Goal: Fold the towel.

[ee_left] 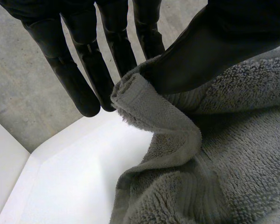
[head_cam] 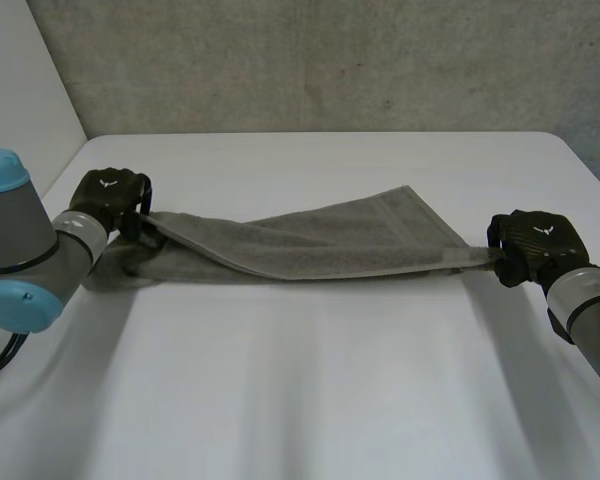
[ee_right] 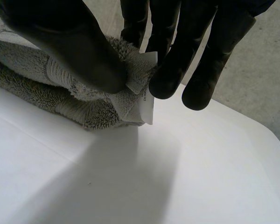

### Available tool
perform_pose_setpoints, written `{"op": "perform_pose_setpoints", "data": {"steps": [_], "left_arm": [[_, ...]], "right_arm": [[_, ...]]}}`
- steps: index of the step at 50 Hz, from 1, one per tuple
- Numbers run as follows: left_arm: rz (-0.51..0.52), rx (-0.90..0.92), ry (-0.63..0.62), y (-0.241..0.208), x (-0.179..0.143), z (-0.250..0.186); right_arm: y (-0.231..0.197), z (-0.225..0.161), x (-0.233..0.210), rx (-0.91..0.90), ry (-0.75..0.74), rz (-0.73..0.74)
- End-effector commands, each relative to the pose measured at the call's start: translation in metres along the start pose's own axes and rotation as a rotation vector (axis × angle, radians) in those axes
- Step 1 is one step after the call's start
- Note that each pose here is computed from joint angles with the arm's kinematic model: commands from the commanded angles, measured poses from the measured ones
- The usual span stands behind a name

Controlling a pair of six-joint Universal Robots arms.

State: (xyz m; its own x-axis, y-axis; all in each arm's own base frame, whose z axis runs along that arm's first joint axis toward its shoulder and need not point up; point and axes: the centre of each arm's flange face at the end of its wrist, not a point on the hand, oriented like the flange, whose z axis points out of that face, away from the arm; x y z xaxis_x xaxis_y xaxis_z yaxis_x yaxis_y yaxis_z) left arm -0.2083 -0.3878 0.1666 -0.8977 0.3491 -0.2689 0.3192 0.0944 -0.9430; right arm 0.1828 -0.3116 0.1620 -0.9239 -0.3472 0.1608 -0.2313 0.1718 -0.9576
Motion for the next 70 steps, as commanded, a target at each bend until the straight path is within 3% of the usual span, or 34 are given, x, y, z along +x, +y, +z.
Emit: {"op": "perform_pose_setpoints", "data": {"steps": [1,32,38,41,46,47,55,58,64,70], "left_arm": [[-0.001,0.011,0.046,-0.001,0.0,-0.002],[-0.002,0.001,0.129,0.012,0.008,0.001],[0.048,0.028,0.115,-0.001,0.001,-0.003],[0.08,0.086,0.093,-0.027,-0.007,-0.014],[0.118,0.244,0.089,-0.087,-0.014,-0.04],[0.118,0.245,0.089,-0.087,-0.014,-0.04],[0.175,0.525,0.013,-0.199,-0.038,-0.101],[0.157,0.551,0.006,-0.22,-0.045,-0.113],[0.135,0.489,0.009,-0.224,-0.053,-0.111],[0.071,0.254,0.07,-0.177,-0.049,-0.068]], "right_arm": [[0.0,0.0,-0.001,-0.001,-0.002,0.0],[0.0,-0.001,-0.007,0.001,-0.02,-0.036],[-0.004,-0.001,-0.013,0.013,-0.035,-0.09],[-0.019,-0.002,-0.012,0.062,-0.027,-0.154],[-0.097,-0.024,-0.016,0.259,0.003,-0.317],[-0.097,-0.024,-0.016,0.259,0.003,-0.318],[-0.237,-0.073,0.005,0.456,0.079,-0.347],[-0.261,-0.076,0.01,0.454,0.084,-0.348],[-0.266,-0.062,0.01,0.381,0.055,-0.349],[-0.229,-0.026,0.003,0.163,0.018,-0.425]]}}
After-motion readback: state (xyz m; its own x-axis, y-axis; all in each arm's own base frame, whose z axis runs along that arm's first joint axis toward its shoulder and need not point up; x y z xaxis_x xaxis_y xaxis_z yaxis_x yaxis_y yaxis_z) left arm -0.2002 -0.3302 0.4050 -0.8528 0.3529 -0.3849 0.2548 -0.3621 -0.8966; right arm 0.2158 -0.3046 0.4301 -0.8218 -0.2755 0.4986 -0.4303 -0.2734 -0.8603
